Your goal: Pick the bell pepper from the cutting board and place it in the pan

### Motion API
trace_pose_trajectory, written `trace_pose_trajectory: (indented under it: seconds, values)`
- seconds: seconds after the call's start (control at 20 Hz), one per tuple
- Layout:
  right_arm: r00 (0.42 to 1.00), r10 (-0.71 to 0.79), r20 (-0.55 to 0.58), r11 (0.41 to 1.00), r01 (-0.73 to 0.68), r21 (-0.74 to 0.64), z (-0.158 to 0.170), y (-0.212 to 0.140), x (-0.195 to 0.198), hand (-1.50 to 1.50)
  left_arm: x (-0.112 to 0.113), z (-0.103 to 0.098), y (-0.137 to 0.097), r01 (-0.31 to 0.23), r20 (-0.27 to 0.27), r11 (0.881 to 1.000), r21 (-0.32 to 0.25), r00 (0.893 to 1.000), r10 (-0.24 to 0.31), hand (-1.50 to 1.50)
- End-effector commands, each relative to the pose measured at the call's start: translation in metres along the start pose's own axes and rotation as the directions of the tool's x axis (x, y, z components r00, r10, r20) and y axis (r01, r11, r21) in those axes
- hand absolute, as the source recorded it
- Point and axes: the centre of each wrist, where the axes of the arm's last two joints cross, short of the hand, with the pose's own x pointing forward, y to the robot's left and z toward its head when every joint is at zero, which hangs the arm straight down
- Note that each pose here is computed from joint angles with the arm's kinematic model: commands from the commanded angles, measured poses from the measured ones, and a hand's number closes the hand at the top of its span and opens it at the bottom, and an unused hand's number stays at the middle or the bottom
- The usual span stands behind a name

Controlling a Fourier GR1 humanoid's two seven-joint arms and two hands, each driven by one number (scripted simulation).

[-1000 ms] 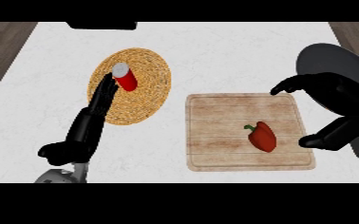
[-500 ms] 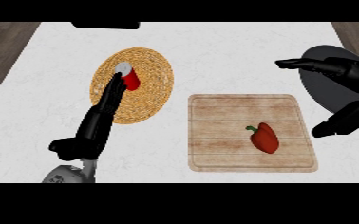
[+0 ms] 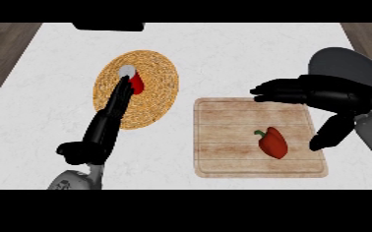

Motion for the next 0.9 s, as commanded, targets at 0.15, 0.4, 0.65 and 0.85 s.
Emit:
trace_pose_trajectory:
  seconds: [0.15,0.4,0.65,0.85]
  values:
    - [0.978,0.199,0.058,0.938,-0.207,0.277,-0.021,0.034,-0.016,-1.5,0.0,0.002,-0.006,-0.001,-0.004,1.0,0.012,1.0,0.002,0.0]
    - [0.968,0.244,0.05,0.92,-0.248,0.303,-0.035,0.073,-0.035,-1.5,-0.002,0.01,-0.006,0.008,-0.011,1.0,0.029,1.0,-0.008,0.0]
    - [0.977,0.208,0.036,0.93,-0.209,0.303,-0.039,0.058,-0.039,-1.5,0.002,0.017,-0.003,-0.001,-0.004,1.0,0.023,1.0,0.001,0.0]
    - [0.972,0.236,0.001,0.927,-0.225,0.3,-0.048,0.076,-0.038,-1.5,0.003,0.004,-0.009,0.014,-0.019,1.0,0.025,1.0,-0.013,0.0]
